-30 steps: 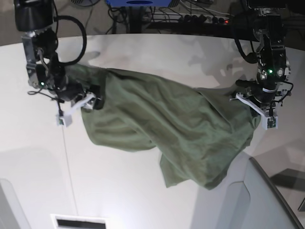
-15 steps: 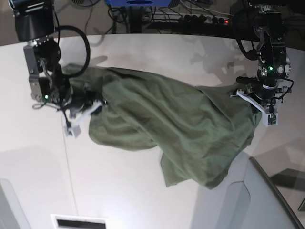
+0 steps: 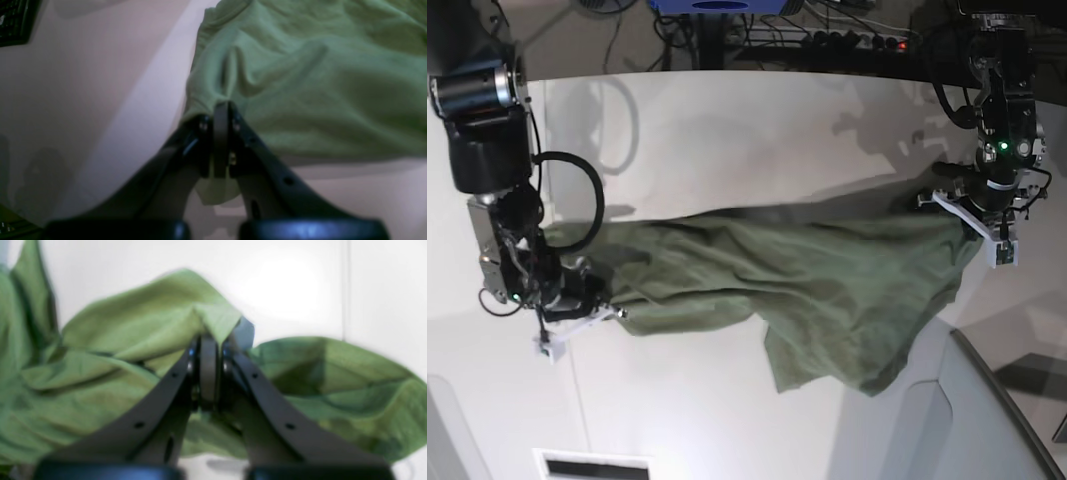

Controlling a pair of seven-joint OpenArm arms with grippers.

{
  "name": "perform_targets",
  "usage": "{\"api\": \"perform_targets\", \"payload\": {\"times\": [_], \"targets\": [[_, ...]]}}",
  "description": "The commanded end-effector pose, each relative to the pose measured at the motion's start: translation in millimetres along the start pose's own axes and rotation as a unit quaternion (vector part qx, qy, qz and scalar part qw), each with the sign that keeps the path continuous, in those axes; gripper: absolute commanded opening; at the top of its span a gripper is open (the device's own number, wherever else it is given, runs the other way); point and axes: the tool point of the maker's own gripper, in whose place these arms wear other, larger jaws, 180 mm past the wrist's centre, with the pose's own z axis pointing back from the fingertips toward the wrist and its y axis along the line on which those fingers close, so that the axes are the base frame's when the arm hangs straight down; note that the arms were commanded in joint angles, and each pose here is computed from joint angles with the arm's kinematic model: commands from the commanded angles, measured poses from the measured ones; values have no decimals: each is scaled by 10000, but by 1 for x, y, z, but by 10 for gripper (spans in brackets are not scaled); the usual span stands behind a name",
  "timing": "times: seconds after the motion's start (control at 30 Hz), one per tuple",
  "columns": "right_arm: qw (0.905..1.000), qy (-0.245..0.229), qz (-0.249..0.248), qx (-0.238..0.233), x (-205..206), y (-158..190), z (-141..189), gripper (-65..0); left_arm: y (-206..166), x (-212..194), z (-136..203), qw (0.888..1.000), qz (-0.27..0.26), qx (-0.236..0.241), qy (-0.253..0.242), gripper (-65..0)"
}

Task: Layout the t-shirt on the table in an organized manner, then fold the t-shirt properly
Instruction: 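Move the right gripper along the shirt edge away from the left gripper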

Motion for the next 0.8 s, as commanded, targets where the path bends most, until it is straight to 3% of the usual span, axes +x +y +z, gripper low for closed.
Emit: {"api": "perform_targets", "payload": {"times": [0.0, 0.1, 0.17, 0.2, 0.3, 0.37, 0.53, 0.77], "targets": [[9999, -134, 5, 2, 14, 0, 1, -548, 7, 14, 2, 9997, -59, 90, -234, -650], [10000, -45, -19, -45, 5, -6, 1, -339, 6, 8, 3, 9998, -71, 83, -181, -650], [9997, -199, 108, -76, 3, -16, 12, -198, 5, 14, 5, 9989, -96, 69, -444, -650], [9990, -383, 217, -9, 2, -14, 20, -171, 5, 11, 7, 9983, -128, 61, -564, -650], [9931, -984, 616, 187, -1, -7, 54, -170, 7, 4, 10, 9958, -200, 55, -892, -650], [9903, -1069, 837, 306, -17, -2, 73, -170, 9, -8, 10, 9953, -226, 59, -938, -650], [9926, -724, 925, 296, -68, -12, 85, -170, 12, -28, 8, 9964, -226, 76, -813, -650], [9937, -306, 1055, 241, -88, -14, 64, -170, 10, -28, 8, 9964, -203, 50, -816, -650]]}}
